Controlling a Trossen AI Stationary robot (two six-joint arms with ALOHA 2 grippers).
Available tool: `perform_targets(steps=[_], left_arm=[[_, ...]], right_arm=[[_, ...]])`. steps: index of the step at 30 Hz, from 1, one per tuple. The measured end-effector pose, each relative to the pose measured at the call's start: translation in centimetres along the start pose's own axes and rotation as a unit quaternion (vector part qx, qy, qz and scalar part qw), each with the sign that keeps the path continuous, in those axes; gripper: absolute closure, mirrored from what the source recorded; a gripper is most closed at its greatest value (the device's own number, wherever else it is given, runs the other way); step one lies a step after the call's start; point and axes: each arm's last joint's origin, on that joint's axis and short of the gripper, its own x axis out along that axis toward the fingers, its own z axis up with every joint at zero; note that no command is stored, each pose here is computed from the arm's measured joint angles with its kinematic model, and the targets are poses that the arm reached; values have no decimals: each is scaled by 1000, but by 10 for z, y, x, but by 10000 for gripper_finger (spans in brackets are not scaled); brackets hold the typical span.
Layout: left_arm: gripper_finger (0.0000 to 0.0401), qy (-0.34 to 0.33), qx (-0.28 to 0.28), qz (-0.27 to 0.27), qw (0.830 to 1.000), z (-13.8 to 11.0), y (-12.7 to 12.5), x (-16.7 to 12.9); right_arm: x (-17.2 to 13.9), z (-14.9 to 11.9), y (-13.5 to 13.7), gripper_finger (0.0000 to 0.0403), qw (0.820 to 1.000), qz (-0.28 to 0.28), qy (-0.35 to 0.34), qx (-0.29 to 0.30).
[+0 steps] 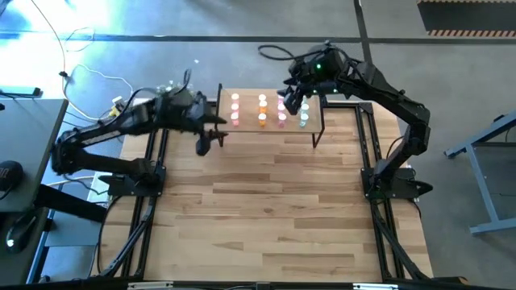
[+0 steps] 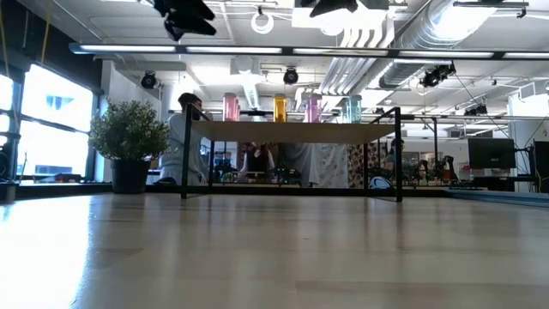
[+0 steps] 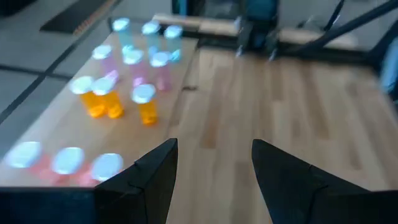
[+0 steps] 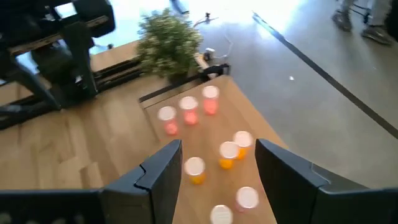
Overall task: Pick and place medicine bottles onto shelf by color
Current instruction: Return to Home Position
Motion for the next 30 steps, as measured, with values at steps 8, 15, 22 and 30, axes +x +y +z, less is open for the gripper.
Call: perform_targets(steps=[8, 15, 22, 30], left_arm=[[206, -87, -31, -39, 995, -70, -32, -8], [206, -121, -47, -24, 991, -126, -45, -12], [206, -155, -46, -24, 986, -165, -52, -15], [206, -216, -66, -56, 973, -192, -53, -24]], right_arm=[[-11, 1, 26, 208, 998, 38, -23, -39], [-34, 8, 25, 208, 996, 47, -73, -16], [-61, 8, 22, 208, 993, 53, -104, -12], [-74, -20, 20, 208, 994, 57, -88, 8]])
